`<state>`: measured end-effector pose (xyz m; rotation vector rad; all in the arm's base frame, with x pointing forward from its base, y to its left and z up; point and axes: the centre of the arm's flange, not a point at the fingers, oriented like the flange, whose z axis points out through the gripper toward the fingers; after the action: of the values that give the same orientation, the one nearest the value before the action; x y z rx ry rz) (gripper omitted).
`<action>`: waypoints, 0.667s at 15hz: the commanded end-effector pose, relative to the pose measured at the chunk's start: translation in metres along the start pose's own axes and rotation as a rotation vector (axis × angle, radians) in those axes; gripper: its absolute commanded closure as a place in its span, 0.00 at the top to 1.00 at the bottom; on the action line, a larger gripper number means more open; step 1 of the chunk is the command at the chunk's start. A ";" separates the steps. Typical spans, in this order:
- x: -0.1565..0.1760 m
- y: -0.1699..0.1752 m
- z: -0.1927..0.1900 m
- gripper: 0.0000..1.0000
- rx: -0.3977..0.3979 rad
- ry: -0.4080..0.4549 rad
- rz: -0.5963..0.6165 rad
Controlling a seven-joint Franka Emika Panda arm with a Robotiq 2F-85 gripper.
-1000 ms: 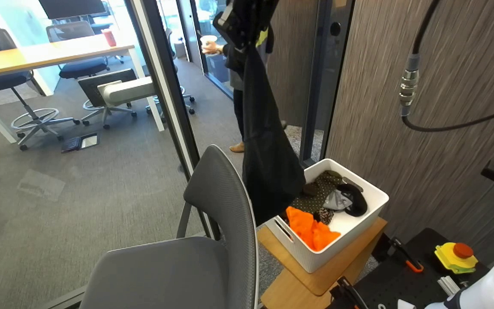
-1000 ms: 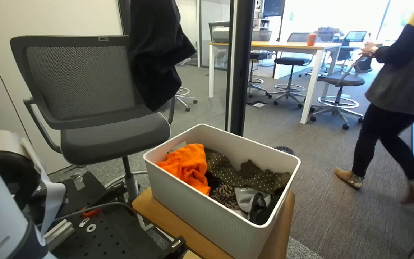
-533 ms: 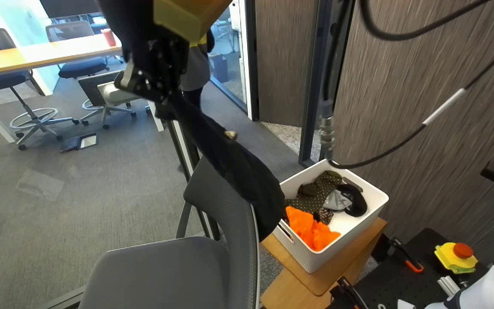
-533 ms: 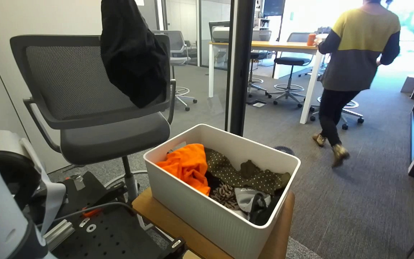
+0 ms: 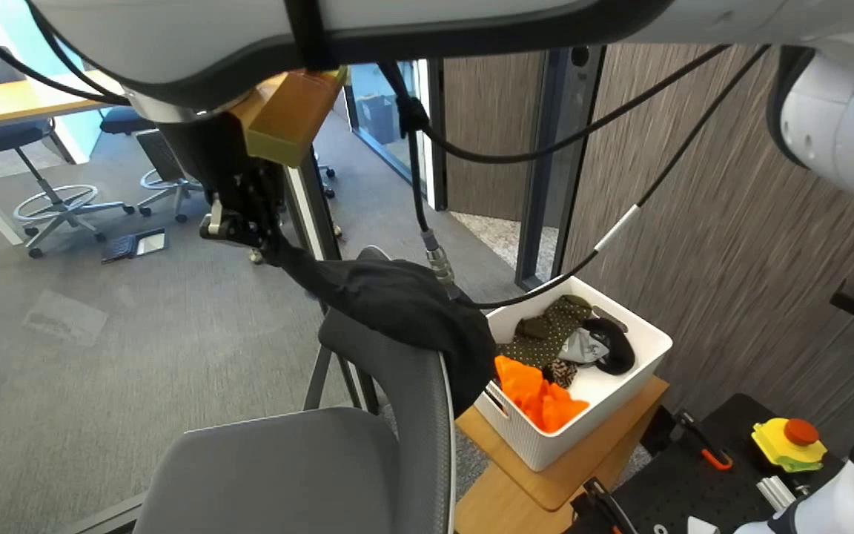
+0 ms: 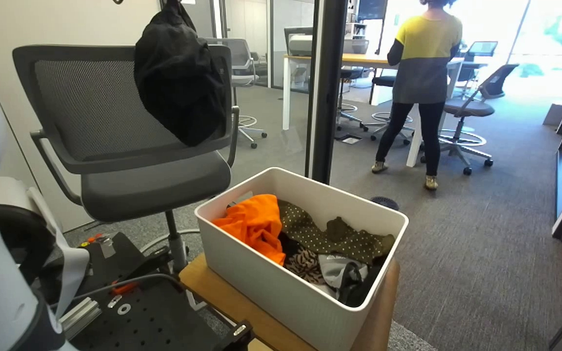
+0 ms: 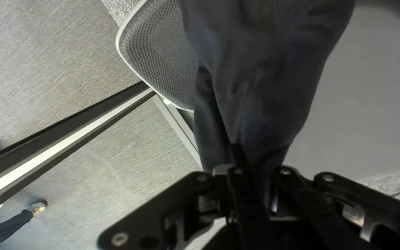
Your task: Remove the black clothing from the storage bin and place it on backrest of the grey chair
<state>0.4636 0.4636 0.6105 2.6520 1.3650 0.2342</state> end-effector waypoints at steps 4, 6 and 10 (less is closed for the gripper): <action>0.043 0.021 0.045 0.12 0.152 -0.084 -0.129; 0.046 0.024 0.062 0.12 0.187 -0.135 -0.158; 0.045 0.023 0.084 0.42 0.217 -0.228 -0.200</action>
<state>0.5066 0.4690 0.5196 2.5955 1.5974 -0.1698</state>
